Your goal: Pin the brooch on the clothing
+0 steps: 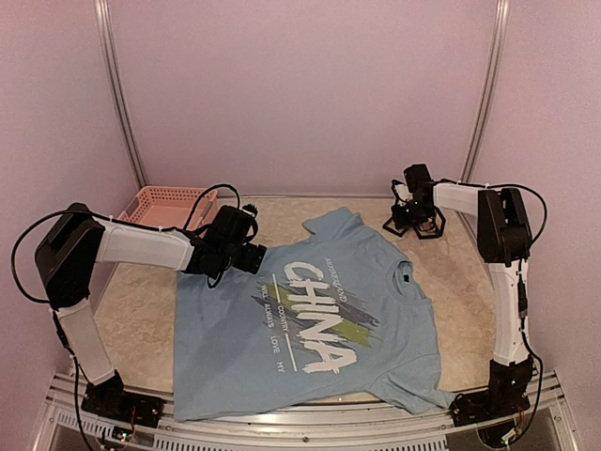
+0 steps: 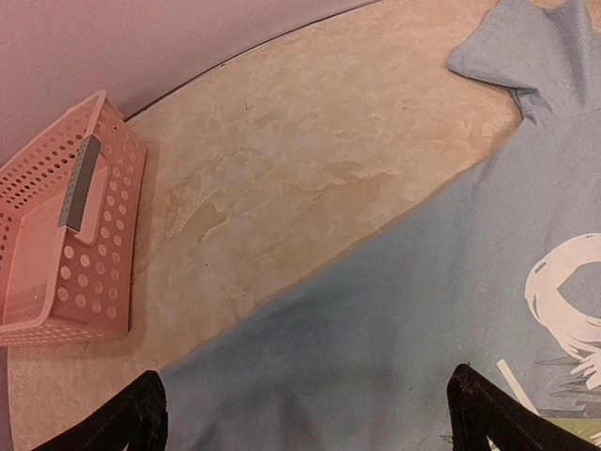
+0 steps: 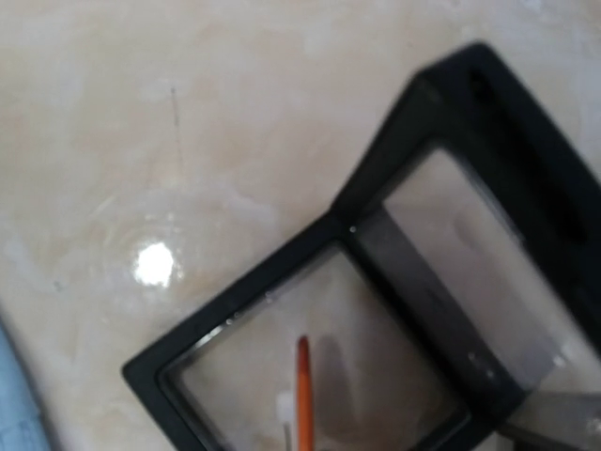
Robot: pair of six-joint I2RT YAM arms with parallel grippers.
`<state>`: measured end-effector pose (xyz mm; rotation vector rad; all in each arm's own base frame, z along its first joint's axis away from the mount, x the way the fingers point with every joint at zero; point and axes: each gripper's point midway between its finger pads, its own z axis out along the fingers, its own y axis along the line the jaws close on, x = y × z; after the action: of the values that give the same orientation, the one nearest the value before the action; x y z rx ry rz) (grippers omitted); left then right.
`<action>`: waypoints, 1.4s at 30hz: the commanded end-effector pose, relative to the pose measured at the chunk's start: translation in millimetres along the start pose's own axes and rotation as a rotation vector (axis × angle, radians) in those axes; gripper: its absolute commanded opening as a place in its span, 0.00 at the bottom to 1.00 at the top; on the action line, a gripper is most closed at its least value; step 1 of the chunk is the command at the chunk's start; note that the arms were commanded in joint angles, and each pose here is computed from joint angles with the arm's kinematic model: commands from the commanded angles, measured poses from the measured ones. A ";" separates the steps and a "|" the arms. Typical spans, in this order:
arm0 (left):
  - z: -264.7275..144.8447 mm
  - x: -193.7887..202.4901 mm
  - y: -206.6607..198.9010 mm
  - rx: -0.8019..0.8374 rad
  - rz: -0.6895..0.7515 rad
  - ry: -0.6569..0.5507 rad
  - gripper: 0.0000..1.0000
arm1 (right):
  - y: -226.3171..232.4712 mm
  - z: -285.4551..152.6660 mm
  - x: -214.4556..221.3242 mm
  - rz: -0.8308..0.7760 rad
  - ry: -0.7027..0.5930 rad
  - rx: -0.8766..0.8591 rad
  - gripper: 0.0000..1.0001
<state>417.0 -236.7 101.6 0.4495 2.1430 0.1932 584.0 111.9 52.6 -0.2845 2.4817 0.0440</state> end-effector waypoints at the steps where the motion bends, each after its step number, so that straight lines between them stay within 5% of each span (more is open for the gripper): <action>1: -0.1 3.8 -2.0 0.008 0.015 0.010 0.99 | -9.9 -16.4 -2.9 0.009 0.006 0.031 0.00; 7: -8.9 -3.9 0.7 0.014 0.004 -0.018 0.99 | 9.1 -51.9 -30.6 -0.042 -0.061 -0.057 0.00; 15: -73.4 -58.3 -8.2 0.183 -0.015 -0.243 0.99 | 102.6 -177.2 -71.6 -0.369 -0.248 -0.316 0.00; 21: -158.0 -112.9 -36.4 0.398 0.038 -0.453 0.99 | 233.0 -331.1 -59.1 -0.594 -0.434 -0.834 0.00; 27: -292.4 -154.2 -72.7 0.860 0.116 -0.747 0.98 | 311.8 -489.6 -16.7 -0.795 -0.701 -1.298 0.00; 34: -373.4 -187.1 -45.0 0.912 0.072 -0.984 0.78 | 317.6 -543.2 2.8 -0.789 -0.840 -1.432 0.00; 40: -387.8 -211.6 -56.4 0.953 0.077 -0.969 0.70 | 323.5 -550.6 7.7 -0.796 -0.854 -1.446 0.00; 42: -385.9 -217.3 -58.3 0.950 0.064 -0.959 0.57 | 324.5 -550.0 8.0 -0.799 -0.850 -1.441 0.00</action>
<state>198.2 -349.6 471.7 0.8817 1.1182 -0.8592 195.7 371.2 465.1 -1.4033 1.0474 1.2652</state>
